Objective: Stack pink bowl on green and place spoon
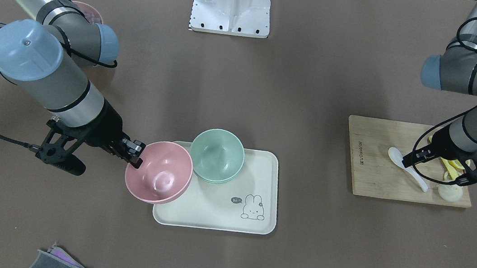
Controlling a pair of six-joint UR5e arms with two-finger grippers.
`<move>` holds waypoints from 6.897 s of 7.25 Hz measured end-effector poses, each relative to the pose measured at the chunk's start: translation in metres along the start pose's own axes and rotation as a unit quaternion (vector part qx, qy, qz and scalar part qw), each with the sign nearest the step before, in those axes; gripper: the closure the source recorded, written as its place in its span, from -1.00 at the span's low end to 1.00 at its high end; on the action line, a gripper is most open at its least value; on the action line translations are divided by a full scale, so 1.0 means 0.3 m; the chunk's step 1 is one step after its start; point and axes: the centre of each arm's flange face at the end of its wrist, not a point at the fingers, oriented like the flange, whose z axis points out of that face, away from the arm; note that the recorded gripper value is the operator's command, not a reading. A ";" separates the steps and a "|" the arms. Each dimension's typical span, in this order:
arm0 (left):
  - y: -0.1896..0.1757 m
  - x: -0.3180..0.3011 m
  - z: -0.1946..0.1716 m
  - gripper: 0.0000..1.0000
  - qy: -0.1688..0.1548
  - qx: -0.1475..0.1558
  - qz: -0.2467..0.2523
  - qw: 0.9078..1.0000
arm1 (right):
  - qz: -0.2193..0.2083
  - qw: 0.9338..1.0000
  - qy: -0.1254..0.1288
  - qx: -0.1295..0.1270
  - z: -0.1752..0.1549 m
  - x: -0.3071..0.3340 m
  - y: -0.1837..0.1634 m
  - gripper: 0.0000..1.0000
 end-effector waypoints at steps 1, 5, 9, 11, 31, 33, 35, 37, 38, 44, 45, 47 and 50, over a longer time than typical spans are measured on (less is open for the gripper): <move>-0.013 -0.009 0.038 -0.27 -0.001 0.000 0.002 1.000 | 0.007 1.000 -0.007 0.003 0.022 -0.074 0.059 1.00; -0.052 -0.006 0.088 0.27 -0.003 -0.002 0.001 1.000 | 0.026 0.999 -0.012 0.013 0.117 -0.214 0.210 1.00; -0.068 0.011 0.102 1.00 -0.006 -0.004 0.000 1.000 | 0.040 0.999 0.000 -0.012 0.173 -0.192 0.268 1.00; -0.071 0.021 0.102 1.00 -0.005 -0.004 -0.001 1.000 | 0.042 0.999 0.011 -0.031 0.217 -0.171 0.291 1.00; 0.460 1.371 -0.305 -0.97 0.190 0.021 -0.056 0.980 | -0.105 0.991 0.071 -0.048 -0.341 1.125 -0.272 -1.00; 0.473 1.132 -0.279 -0.97 0.188 0.028 -0.031 0.981 | -0.126 0.988 0.076 -0.044 -0.365 1.203 -0.320 -1.00; 0.409 0.794 -0.300 -0.97 0.172 0.038 0.025 0.984 | -0.177 0.979 0.092 -0.038 -0.430 1.419 -0.437 -1.00; 0.297 0.413 -0.326 -0.97 0.145 0.050 0.085 0.985 | -0.228 0.967 0.106 -0.028 -0.540 1.675 -0.548 -1.00; 0.252 0.192 -0.312 -0.97 0.118 0.063 0.134 0.982 | -0.259 0.958 0.122 -0.020 -0.595 1.786 -0.585 -1.00; -0.011 -0.795 -0.327 -0.97 0.037 0.072 0.278 0.957 | -0.332 0.929 0.160 -0.040 -0.628 2.062 -0.579 -1.00; -0.043 -0.846 -0.371 -0.97 0.062 0.058 0.252 0.964 | -0.333 0.929 0.156 -0.040 -0.629 2.060 -0.575 -1.00; -0.079 -0.891 -0.422 -0.97 0.076 0.055 0.249 0.964 | -0.332 0.932 0.140 -0.042 -0.627 2.050 -0.568 -1.00; -0.087 -0.899 -0.428 -0.97 0.075 0.055 0.254 0.963 | -0.331 0.933 0.136 -0.041 -0.628 2.044 -0.568 -1.00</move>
